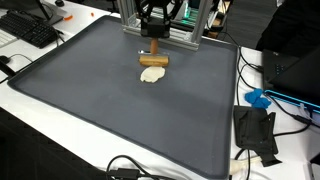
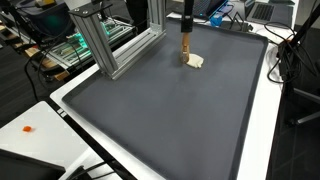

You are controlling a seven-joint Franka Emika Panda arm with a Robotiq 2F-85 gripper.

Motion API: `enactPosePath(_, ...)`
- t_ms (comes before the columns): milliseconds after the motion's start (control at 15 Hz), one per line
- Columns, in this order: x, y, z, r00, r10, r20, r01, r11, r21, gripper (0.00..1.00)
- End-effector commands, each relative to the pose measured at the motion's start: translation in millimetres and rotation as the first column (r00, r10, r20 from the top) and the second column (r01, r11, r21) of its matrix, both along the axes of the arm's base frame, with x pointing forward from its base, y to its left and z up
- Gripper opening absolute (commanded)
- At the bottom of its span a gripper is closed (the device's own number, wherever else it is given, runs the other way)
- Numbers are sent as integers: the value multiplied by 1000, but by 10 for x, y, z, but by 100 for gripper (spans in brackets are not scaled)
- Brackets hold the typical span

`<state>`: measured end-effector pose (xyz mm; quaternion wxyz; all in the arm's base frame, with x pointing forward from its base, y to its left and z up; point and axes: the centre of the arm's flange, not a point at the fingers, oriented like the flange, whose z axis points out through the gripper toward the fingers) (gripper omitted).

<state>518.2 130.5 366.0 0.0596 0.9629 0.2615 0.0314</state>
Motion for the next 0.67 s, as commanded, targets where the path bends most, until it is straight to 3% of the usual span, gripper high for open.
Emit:
enactPosePath(0, -14, -46, -51, 986, 164, -19, -163, 985, 51, 22)
enactPosePath(200, 28, -31, -138, 968, 249, 0, -248, 964, 92, 22)
enactPosePath(600, 31, 67, -331, 926, 376, 26, -376, 922, 93, 22)
